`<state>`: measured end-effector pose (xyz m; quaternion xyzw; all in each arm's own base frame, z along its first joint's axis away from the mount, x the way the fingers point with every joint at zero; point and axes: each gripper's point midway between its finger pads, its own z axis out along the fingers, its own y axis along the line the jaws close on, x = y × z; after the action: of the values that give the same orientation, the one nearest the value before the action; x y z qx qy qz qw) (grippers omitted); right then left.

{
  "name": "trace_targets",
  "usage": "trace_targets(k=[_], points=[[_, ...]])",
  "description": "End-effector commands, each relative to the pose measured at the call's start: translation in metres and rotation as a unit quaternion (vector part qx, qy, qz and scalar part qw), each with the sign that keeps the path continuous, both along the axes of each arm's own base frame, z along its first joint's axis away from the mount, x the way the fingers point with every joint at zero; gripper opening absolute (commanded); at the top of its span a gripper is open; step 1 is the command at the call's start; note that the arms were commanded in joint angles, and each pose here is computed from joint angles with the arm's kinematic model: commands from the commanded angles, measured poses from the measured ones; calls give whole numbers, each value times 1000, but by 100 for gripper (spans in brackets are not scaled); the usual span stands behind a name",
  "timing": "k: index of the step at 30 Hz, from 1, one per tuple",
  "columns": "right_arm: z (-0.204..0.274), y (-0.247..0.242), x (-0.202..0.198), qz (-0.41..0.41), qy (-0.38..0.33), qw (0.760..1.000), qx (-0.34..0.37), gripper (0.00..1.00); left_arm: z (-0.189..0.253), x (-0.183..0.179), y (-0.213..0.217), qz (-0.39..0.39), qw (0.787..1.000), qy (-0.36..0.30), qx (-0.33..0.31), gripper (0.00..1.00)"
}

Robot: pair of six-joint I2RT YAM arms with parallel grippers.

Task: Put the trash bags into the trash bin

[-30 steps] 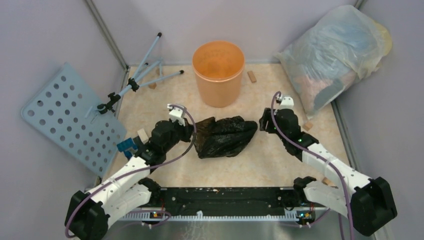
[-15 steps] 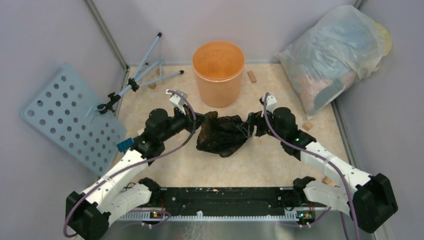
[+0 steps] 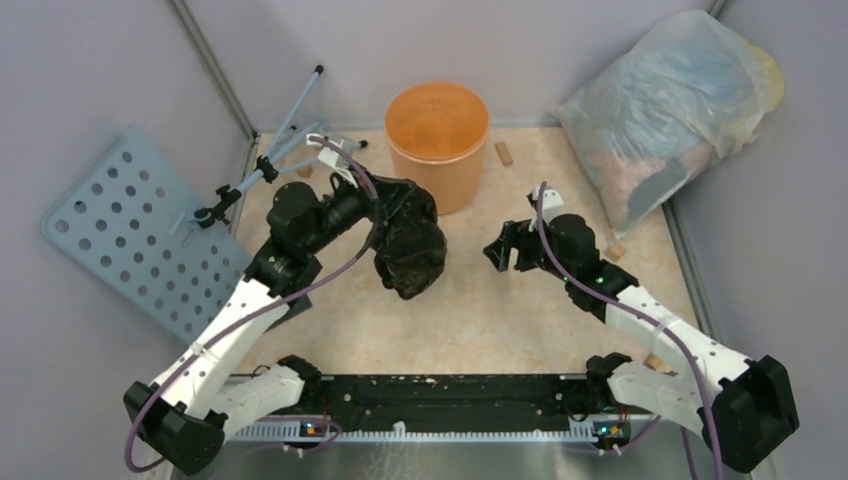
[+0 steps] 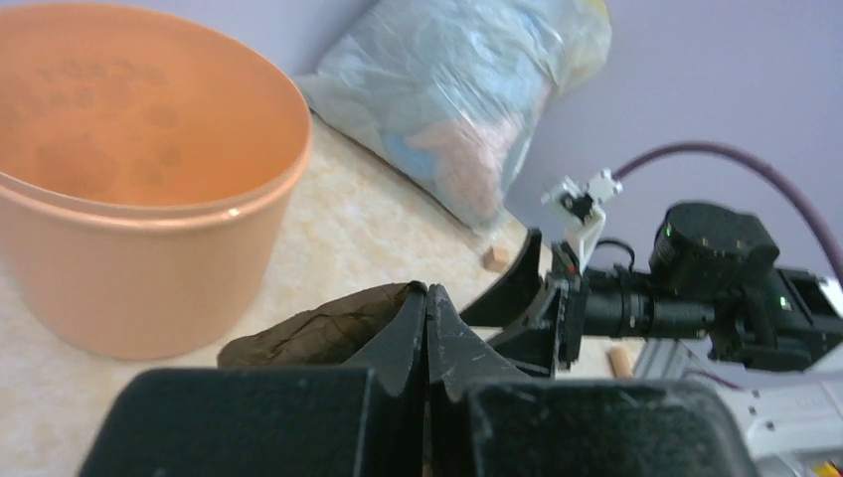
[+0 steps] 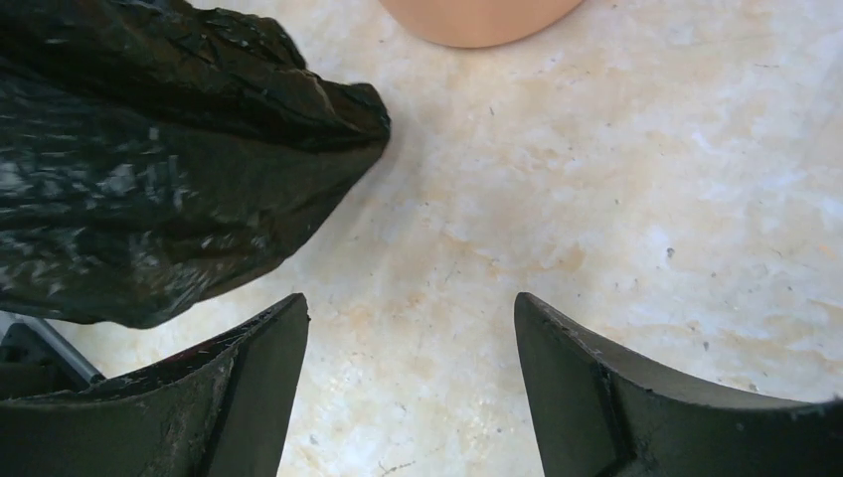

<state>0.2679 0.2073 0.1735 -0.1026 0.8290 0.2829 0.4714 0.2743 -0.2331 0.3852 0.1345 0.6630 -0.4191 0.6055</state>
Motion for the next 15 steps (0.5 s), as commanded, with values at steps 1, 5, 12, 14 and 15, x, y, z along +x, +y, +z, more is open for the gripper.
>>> trace_targets(k=[1, 5, 12, 14, 15], points=[[22, -8, 4, -27, -20, 999, 6, 75, -32, -16, -32, -96, 994, 32, -33, 0], [23, 1, -7, 13, -28, 999, 22, 78, -95, -29, -71, -145, 985, 84, -34, 1], [24, 20, -28, 98, -32, 994, 39, 84, -152, -59, -120, -264, 952, 153, -27, 67], [24, 20, -32, 107, -33, 993, 38, 86, -149, -57, -116, -254, 957, 142, -7, 76], [24, 21, -34, 112, -34, 992, 38, 87, -146, -55, -111, -239, 963, 128, 8, 79]])
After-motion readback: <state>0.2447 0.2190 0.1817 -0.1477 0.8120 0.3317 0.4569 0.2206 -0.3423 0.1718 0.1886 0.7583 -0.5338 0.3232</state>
